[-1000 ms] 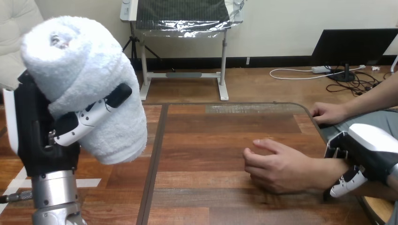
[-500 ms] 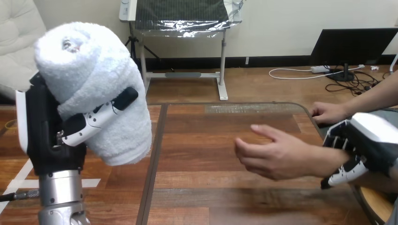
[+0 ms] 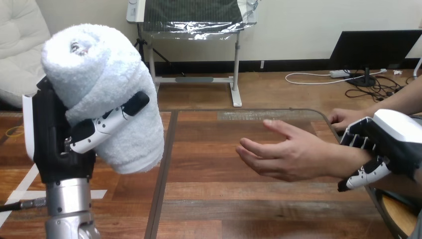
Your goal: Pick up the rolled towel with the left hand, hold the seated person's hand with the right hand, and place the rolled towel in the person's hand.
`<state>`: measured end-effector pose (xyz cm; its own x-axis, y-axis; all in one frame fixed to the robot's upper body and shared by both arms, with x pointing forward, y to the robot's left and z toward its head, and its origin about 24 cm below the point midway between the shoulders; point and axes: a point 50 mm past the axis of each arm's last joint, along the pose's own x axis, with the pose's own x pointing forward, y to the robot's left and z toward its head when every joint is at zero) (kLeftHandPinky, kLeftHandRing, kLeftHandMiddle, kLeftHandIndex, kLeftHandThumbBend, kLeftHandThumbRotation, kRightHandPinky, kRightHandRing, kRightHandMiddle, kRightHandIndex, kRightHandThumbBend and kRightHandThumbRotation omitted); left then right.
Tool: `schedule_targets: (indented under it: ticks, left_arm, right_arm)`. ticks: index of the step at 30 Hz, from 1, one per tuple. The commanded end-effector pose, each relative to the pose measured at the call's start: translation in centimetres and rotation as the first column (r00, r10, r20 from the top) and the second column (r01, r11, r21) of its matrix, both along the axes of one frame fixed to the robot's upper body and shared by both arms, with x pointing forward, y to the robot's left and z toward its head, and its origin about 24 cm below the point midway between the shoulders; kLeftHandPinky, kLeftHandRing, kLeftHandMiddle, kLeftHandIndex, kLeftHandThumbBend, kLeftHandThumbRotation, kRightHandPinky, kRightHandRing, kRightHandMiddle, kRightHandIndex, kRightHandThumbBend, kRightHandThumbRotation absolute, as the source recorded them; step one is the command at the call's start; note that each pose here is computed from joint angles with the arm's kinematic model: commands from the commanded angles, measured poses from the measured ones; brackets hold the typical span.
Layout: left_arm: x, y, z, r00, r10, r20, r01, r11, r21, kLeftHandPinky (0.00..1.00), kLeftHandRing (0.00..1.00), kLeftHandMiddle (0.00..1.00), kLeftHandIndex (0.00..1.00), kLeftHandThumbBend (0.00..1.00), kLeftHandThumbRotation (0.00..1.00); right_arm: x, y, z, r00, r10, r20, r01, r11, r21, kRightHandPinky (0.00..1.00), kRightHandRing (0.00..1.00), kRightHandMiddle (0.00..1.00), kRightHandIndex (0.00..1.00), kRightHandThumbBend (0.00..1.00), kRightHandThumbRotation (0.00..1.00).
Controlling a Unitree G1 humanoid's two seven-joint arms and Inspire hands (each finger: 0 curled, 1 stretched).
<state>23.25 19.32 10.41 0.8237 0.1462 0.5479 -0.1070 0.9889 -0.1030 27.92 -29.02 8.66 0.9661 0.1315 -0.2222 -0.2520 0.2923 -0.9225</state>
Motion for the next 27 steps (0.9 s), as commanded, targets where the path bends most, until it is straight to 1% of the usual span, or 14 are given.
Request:
schedule_targets:
  ticks: [1,5,13,19,22,27]
  left_arm:
    - [1.6,-0.9,2.4,0.993,-0.035,0.116,0.035,0.999,0.005,0.18,0.25,0.32,0.37,0.51,0.00]
    - [2.1,-0.9,2.3,0.994,-0.027,0.107,0.025,0.999,0.024,0.19,0.25,0.32,0.37,0.52,0.00]
    - [3.2,-1.3,2.1,0.995,-0.030,0.100,0.025,0.999,0.048,0.19,0.26,0.33,0.37,0.52,0.00]
    - [4.0,-1.8,1.9,0.994,-0.046,0.096,0.042,0.998,0.049,0.20,0.26,0.33,0.37,0.53,0.00]
    - [4.4,-2.1,1.7,0.994,-0.059,0.095,0.055,0.997,0.048,0.21,0.26,0.34,0.37,0.53,0.00]
    - [5.2,-2.6,1.5,0.994,-0.076,0.080,0.073,0.996,0.045,0.21,0.27,0.34,0.37,0.53,0.00]
  right_arm:
    - [0.4,0.7,0.5,0.999,0.018,0.027,-0.019,0.999,0.037,0.36,0.39,0.44,0.47,0.95,0.06]
    - [0.5,0.8,0.8,0.999,0.022,0.037,-0.024,0.999,0.039,0.36,0.39,0.44,0.46,0.96,0.06]
    - [0.6,1.0,1.4,0.998,0.024,0.055,-0.026,0.999,0.038,0.36,0.40,0.44,0.47,0.95,0.07]
    - [0.7,1.2,1.9,0.998,0.026,0.064,-0.029,0.999,0.045,0.35,0.39,0.44,0.47,0.96,0.07]
    - [0.7,1.2,2.1,0.998,0.020,0.060,-0.023,0.998,0.052,0.35,0.39,0.44,0.47,0.96,0.08]
    - [0.8,1.3,2.4,0.997,0.031,0.072,-0.035,0.997,0.065,0.35,0.39,0.44,0.47,0.96,0.09]
